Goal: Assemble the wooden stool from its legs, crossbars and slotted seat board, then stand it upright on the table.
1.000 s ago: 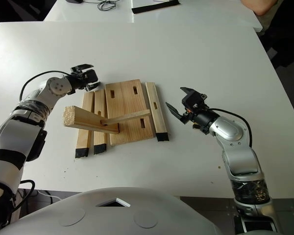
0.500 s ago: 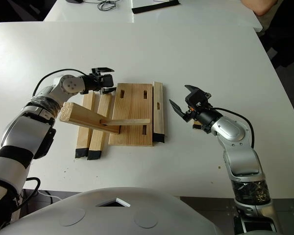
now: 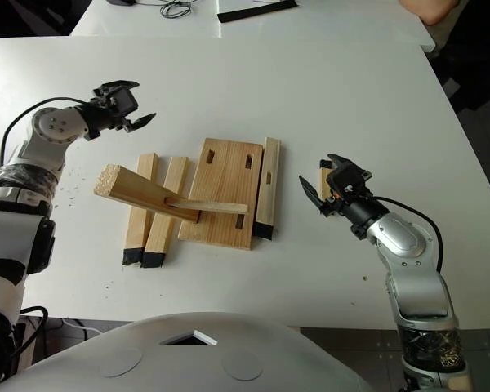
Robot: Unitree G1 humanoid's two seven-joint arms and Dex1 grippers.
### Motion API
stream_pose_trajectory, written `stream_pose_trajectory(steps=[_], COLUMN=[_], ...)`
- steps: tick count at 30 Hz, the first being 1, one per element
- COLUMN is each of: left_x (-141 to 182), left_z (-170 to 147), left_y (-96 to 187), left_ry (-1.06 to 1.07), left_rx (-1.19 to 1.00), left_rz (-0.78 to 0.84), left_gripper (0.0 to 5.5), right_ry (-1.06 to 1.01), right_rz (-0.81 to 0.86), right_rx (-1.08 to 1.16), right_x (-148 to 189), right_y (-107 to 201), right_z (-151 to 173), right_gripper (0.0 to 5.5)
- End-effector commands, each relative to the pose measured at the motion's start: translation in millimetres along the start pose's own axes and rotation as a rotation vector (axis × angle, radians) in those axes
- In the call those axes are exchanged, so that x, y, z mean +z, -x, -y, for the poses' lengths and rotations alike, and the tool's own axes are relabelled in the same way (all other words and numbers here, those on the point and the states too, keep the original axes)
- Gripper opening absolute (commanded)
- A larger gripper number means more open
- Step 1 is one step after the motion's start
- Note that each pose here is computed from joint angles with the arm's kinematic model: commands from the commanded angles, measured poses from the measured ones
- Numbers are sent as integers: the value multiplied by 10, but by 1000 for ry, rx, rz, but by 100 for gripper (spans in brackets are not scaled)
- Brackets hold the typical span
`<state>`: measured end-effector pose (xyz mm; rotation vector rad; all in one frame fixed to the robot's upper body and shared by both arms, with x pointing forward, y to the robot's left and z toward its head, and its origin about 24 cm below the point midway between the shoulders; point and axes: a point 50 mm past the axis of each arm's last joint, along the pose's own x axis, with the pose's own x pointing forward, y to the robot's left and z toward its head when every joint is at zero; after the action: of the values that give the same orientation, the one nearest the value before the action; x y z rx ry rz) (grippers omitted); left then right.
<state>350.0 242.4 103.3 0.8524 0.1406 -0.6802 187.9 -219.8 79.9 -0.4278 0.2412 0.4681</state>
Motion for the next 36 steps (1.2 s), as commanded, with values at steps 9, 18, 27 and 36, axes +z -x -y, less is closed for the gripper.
stream_pose_trajectory(steps=[9,18,27,36], left_x=[422,773,671,550], left_z=[706,605,859,981], left_y=[1182,1412,1500,1396], left_ry=[773,754,751,850], left_rx=[-288,-491,-548,-480], left_rz=[-329,-442,-571,-552], left_gripper=[398,445,445,445], right_ry=[-22,-47,-54,-55], right_rz=[-82,-131,-107,-102], right_rx=[-273,-308,-311,-300], right_x=[-113,-189,-176,-183], right_y=[625,764,668,618], right_z=[108,-23,-78,-90], right_gripper=[380,380,380,380])
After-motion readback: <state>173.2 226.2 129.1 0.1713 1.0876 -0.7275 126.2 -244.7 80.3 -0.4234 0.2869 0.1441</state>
